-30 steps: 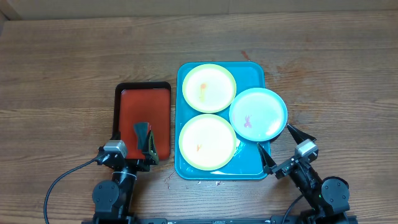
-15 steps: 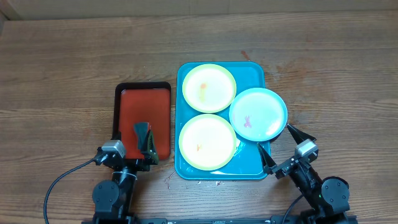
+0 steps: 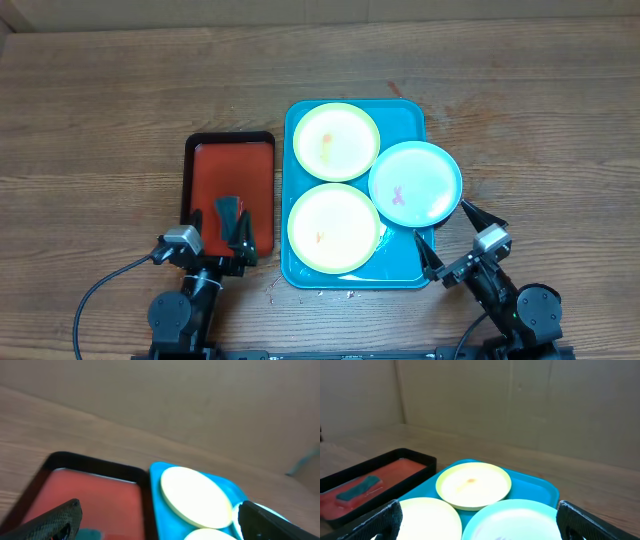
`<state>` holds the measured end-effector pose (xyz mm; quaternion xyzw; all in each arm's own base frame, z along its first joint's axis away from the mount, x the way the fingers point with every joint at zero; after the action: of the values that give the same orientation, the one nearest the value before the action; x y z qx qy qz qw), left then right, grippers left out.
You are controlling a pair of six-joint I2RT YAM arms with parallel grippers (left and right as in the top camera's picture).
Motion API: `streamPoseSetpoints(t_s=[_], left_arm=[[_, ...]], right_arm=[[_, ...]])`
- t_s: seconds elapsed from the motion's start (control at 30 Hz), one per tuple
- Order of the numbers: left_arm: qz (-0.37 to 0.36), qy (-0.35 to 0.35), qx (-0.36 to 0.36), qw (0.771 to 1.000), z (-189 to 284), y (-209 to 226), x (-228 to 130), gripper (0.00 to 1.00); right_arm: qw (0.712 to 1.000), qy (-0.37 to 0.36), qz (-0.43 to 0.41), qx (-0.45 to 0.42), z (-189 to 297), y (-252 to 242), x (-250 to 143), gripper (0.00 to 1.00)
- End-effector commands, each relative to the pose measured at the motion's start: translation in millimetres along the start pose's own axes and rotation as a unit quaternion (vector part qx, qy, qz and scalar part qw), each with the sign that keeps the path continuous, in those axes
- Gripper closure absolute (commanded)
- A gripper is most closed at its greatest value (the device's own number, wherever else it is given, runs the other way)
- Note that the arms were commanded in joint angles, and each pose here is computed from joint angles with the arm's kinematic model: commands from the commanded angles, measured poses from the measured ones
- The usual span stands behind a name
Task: Clean dirty plates on tray and stack at the side
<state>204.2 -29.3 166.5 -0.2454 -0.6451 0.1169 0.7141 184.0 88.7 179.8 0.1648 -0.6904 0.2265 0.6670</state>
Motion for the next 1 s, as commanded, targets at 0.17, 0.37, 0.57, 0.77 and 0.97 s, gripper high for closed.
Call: streamPoseSetpoints(t_s=[0.17, 0.37, 0.57, 0.77, 0.97], left_arm=[[-0.034, 0.022, -0.045, 0.998, 14.9, -41.2, 40.3, 0.00], [-0.053, 0.126, 0.006, 0.991, 16.1, -65.9, 83.9, 0.00], [-0.028, 0.258, 0.067, 0.963, 3.6, -81.2, 114.4, 0.00], [-0.006, 0.343, 0.102, 0.934, -10.3, -86.7, 125.6, 0.00], [0.014, 0.409, 0.129, 0.903, -10.8, -76.1, 104.7, 0.00]], right_arm=[[0.998, -0.052, -0.010, 0.029, 9.3, 6.9, 52.2, 0.00], [0.999, 0.014, -0.034, 0.033, 12.0, 2.3, 112.9, 0.00], [0.976, 0.190, -0.096, 0.044, -4.2, -6.2, 149.7, 0.00], [0.948, 0.277, -0.138, 0.081, -33.1, -7.8, 162.5, 0.00], [0.898, 0.363, -0.231, 0.093, -57.1, -3.7, 122.2, 0.00]])
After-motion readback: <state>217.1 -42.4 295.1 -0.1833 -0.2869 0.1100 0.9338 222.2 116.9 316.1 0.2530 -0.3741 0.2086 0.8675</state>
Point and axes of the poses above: each gripper's point midway between its finger pads, its own z axis back along the fingers, its own y axis along the line the jaws close on, x = y × z, the point moved 4 cm from there along z, back along the fingers, and after that the axes turned 6 degrees about z, right-handed, at the moved point
